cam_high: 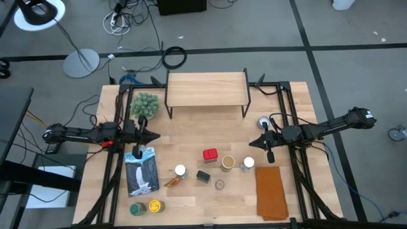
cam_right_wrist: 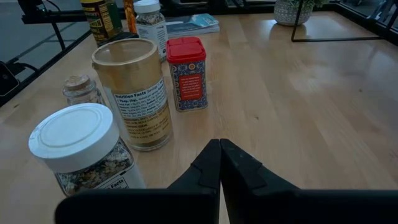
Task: Shelf spices
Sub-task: Put the red seasoning can on the shelf
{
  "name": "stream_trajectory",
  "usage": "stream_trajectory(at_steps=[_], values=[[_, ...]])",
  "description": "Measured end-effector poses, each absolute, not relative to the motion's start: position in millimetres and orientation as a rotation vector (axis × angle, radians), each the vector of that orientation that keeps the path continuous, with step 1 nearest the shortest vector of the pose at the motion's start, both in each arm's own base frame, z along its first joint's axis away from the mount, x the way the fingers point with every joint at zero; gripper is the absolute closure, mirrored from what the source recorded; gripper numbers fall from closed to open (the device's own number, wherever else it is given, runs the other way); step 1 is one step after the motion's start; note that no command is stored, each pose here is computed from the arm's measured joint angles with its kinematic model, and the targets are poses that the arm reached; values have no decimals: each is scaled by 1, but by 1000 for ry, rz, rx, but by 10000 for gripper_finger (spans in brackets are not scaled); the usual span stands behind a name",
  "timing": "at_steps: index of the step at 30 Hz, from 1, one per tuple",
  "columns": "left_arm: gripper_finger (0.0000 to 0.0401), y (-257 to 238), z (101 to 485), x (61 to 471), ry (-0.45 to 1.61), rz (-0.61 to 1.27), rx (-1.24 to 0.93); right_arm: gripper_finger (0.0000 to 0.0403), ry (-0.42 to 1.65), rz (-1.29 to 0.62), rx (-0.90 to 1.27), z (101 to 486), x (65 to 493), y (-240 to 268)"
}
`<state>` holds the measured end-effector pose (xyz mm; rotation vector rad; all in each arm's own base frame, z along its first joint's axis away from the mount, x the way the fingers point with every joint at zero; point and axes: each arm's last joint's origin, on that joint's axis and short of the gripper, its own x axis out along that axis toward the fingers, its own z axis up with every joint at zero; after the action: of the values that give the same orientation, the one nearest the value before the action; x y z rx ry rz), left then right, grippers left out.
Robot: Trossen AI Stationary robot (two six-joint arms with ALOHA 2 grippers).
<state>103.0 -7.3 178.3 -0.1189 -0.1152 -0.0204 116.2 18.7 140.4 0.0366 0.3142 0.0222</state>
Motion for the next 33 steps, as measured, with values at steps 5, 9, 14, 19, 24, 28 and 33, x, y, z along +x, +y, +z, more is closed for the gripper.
stream_trajectory(at_steps=[5,9,14,19,24,28,33], values=[[393,-7,186,102,-198,-26,-126,394,314,22,36,140,116,19],[393,-7,192,100,-263,-30,-131,394,314,22,37,140,116,19],[393,-6,198,99,-322,8,-91,394,315,22,36,140,116,19],[393,-6,198,98,-328,7,-100,394,315,22,37,140,116,19],[393,-7,197,99,-313,-50,-164,394,314,22,36,140,116,19],[393,-8,197,99,-307,-70,-162,394,314,22,36,140,116,19],[393,-8,196,99,-294,-63,-191,394,314,22,36,140,116,19]])
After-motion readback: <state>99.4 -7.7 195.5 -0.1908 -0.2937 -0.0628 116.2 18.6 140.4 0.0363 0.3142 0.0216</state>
